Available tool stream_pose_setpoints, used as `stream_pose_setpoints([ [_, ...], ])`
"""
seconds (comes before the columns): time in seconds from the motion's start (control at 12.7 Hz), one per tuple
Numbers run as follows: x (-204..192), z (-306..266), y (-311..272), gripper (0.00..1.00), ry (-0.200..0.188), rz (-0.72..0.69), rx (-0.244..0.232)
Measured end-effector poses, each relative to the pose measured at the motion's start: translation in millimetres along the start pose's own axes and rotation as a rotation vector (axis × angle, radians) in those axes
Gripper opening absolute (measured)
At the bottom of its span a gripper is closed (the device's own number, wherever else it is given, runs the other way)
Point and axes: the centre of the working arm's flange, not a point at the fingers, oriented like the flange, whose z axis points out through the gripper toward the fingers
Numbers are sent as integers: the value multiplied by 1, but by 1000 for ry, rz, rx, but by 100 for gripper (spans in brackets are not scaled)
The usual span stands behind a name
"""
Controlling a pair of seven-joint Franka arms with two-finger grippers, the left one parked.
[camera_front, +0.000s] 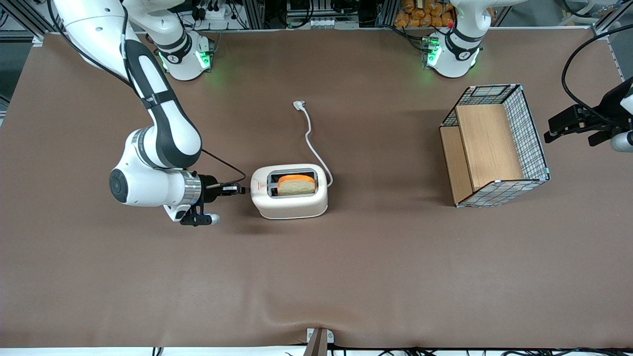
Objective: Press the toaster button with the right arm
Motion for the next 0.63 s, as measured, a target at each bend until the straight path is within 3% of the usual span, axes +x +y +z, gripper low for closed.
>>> stream_pose_setpoints([
  [0.63, 6, 19, 10, 1, 16, -19, -13],
])
